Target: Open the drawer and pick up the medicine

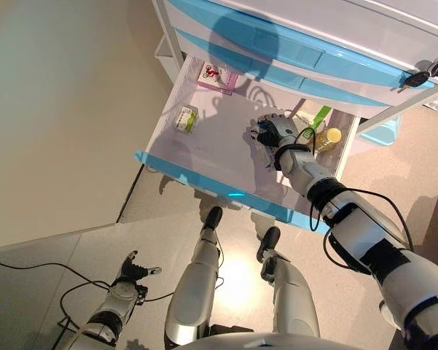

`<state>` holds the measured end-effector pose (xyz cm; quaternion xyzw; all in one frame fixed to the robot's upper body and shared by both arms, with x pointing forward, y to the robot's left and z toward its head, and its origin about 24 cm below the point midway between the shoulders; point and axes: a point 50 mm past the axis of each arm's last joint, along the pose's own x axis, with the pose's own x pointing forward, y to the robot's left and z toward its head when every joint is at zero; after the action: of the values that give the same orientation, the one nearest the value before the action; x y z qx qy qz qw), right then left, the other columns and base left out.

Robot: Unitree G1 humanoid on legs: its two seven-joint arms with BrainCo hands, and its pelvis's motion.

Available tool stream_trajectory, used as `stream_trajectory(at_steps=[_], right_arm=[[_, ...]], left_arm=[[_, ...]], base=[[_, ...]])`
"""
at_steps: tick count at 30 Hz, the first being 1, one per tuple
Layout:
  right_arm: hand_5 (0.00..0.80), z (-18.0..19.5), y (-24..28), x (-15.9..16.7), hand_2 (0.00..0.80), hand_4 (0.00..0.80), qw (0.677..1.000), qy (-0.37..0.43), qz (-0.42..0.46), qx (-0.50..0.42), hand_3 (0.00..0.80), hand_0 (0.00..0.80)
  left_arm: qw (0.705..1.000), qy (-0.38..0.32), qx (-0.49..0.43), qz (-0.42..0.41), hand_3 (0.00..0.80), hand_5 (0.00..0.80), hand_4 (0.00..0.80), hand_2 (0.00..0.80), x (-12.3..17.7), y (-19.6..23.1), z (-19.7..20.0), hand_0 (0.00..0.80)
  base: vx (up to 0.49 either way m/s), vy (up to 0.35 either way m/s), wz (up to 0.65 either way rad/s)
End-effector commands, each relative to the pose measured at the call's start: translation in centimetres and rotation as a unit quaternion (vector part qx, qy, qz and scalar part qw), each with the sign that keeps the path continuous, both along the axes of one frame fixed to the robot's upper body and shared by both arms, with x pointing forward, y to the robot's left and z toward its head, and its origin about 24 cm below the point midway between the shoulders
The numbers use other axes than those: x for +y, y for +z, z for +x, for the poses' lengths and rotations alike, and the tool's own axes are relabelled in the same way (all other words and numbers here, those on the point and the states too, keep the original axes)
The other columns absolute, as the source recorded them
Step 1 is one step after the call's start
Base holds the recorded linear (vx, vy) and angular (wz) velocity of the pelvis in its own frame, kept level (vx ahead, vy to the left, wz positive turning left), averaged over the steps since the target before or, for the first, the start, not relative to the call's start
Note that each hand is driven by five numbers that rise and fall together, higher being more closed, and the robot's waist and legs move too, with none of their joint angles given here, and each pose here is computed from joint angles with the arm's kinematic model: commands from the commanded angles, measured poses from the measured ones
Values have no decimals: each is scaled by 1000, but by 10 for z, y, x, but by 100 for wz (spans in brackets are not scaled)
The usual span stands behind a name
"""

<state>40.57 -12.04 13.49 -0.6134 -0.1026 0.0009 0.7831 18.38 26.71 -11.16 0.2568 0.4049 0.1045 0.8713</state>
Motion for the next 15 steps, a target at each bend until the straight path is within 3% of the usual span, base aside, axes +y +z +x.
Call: stream_trajectory(at_steps=[1, 15], right_arm=[[800, 0, 20, -2, 800, 800, 999, 20, 29, -41, 800, 800], [800, -13, 14, -8, 800, 800, 996, 48, 55, -41, 800, 800]], left_arm=[[999, 41, 15, 6, 0, 0, 0, 0, 11, -5, -17, 0], [998, 51, 39, 7, 0, 0, 0, 0, 13, -12, -31, 0]], base=[[0, 0, 0], [31, 25, -10]])
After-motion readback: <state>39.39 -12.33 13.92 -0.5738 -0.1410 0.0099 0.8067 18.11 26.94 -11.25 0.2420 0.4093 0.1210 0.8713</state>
